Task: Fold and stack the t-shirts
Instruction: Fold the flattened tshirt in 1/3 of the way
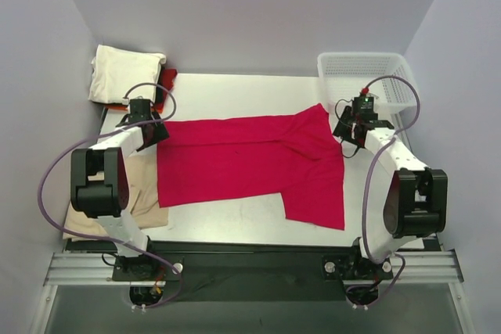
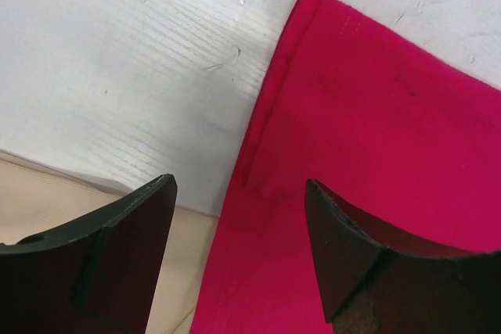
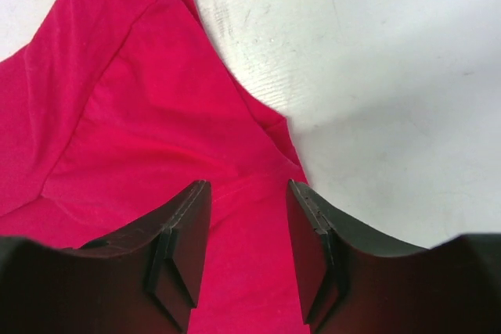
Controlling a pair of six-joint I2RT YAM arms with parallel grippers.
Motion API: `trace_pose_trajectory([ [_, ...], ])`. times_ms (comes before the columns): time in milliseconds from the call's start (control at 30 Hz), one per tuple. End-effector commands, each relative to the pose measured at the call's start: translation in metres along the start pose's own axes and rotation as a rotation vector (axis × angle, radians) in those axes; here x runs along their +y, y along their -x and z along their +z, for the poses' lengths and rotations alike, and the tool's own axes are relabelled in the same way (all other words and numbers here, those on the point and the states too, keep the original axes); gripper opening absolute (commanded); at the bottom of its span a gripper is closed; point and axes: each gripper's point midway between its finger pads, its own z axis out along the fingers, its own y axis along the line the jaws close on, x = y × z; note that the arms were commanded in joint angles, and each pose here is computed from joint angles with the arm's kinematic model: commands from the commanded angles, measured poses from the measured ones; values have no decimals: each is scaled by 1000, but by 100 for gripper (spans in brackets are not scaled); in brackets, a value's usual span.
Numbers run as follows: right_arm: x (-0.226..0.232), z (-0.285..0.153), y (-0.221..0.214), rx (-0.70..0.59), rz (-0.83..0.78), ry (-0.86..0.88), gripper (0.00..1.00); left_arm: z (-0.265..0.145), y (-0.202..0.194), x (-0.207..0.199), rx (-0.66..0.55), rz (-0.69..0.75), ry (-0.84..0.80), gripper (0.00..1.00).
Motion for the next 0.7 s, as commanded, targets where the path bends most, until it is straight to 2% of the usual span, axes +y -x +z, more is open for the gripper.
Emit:
trace_pose_trajectory([
  [0,-6,-27,18,-88,5,-35,45,-30,36,-1,-114,-46,-15,78],
  [133,5,-40,19,-112,-42,-21,47,-41,43,-6,-142,-51,-48,79],
  [300,38,-37,-2,-61,-116,46,47,-41,43,-19,-130,-39,-104,79],
  [500,86,-11,-30,53,-180,120,46,-29,42,-37,-106,-37,-137,79],
  [667,105,8,-25,111,-177,121,45,-10,36,-69,-76,-9,-160,79],
])
